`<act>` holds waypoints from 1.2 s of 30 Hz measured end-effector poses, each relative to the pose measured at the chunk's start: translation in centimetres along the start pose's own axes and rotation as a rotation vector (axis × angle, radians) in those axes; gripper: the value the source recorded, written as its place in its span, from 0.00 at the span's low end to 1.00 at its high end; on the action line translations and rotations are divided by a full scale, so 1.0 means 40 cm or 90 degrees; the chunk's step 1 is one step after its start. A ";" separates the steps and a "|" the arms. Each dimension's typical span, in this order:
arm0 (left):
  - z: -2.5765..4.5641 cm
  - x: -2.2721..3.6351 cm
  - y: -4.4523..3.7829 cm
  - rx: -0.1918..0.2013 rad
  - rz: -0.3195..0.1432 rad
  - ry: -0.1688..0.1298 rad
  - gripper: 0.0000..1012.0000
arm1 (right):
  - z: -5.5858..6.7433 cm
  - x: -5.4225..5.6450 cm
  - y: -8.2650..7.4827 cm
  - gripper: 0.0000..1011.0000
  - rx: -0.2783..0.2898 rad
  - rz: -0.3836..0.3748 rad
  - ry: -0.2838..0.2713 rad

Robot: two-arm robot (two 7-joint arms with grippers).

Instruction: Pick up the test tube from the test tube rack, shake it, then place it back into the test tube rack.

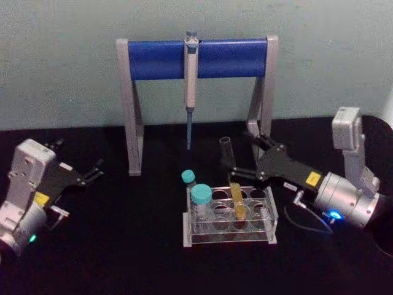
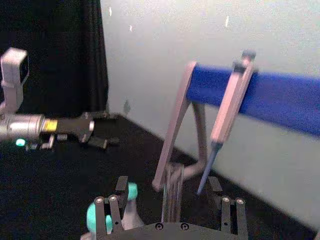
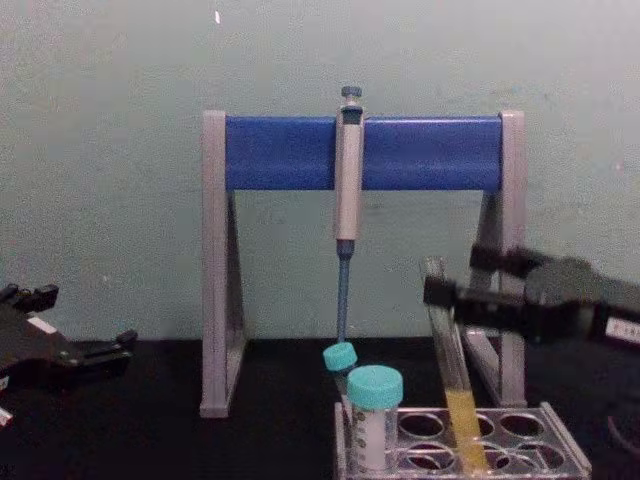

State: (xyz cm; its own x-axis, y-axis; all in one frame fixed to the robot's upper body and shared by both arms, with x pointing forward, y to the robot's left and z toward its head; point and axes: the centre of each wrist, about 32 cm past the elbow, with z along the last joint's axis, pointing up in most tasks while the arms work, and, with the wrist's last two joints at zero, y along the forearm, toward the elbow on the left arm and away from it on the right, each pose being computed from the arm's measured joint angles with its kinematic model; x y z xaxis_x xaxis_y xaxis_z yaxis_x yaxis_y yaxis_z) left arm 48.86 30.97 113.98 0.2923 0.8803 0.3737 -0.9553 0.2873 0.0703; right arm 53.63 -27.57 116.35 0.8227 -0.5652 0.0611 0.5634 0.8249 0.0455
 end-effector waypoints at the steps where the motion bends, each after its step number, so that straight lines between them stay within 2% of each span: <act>1: 0.000 0.000 0.000 0.000 0.000 0.000 0.99 | 0.005 -0.003 -0.001 0.99 0.008 -0.004 -0.005; 3: 0.000 0.000 0.000 0.000 0.000 0.000 0.99 | 0.016 -0.009 -0.003 0.99 0.026 -0.014 -0.014; 5: 0.000 0.000 0.000 0.000 0.000 0.000 0.99 | 0.038 -0.023 -0.011 0.99 0.063 -0.045 -0.035; 6: 0.000 0.000 0.000 0.000 0.000 0.000 0.99 | 0.038 -0.023 -0.011 0.99 0.063 -0.045 -0.035; 7: 0.000 0.000 0.000 0.000 0.000 0.000 0.99 | 0.048 -0.029 -0.015 0.99 0.077 -0.066 -0.047; 9: 0.000 0.000 0.000 0.000 0.000 0.000 0.99 | 0.057 -0.037 -0.020 0.99 0.083 -0.094 -0.060; 13: 0.000 0.000 0.000 0.000 0.000 0.000 0.99 | 0.075 -0.060 -0.031 0.99 0.079 -0.188 -0.092; 14: 0.000 0.000 0.000 0.000 0.000 0.000 0.99 | 0.076 -0.067 -0.033 0.99 0.065 -0.223 -0.095; 18: 0.000 0.000 0.000 0.000 0.000 0.000 0.99 | 0.072 -0.077 -0.036 0.99 0.032 -0.289 -0.089; 19: 0.000 0.000 0.000 0.000 0.000 0.000 0.99 | 0.066 -0.081 -0.036 0.99 0.012 -0.318 -0.083; 21: 0.000 0.000 0.000 0.000 0.000 0.000 0.99 | 0.061 -0.086 -0.035 0.99 -0.006 -0.343 -0.076; 25: 0.000 0.000 0.000 0.000 0.000 0.000 0.99 | 0.040 -0.094 -0.035 0.99 -0.064 -0.398 -0.052; 31: 0.000 0.000 0.000 0.000 0.000 0.000 0.99 | 0.013 -0.103 -0.032 0.99 -0.138 -0.427 -0.023; 36: 0.000 0.000 0.000 0.000 0.000 0.000 0.99 | -0.005 -0.106 -0.032 0.99 -0.171 -0.425 -0.007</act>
State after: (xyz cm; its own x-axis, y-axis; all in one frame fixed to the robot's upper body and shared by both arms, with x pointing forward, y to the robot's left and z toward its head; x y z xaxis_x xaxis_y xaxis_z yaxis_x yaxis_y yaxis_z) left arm 48.86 30.97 113.98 0.2922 0.8803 0.3737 -0.9553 0.2873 0.0702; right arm 49.46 -26.23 115.85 0.2955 -0.9482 0.1165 0.9465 0.2740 -0.1706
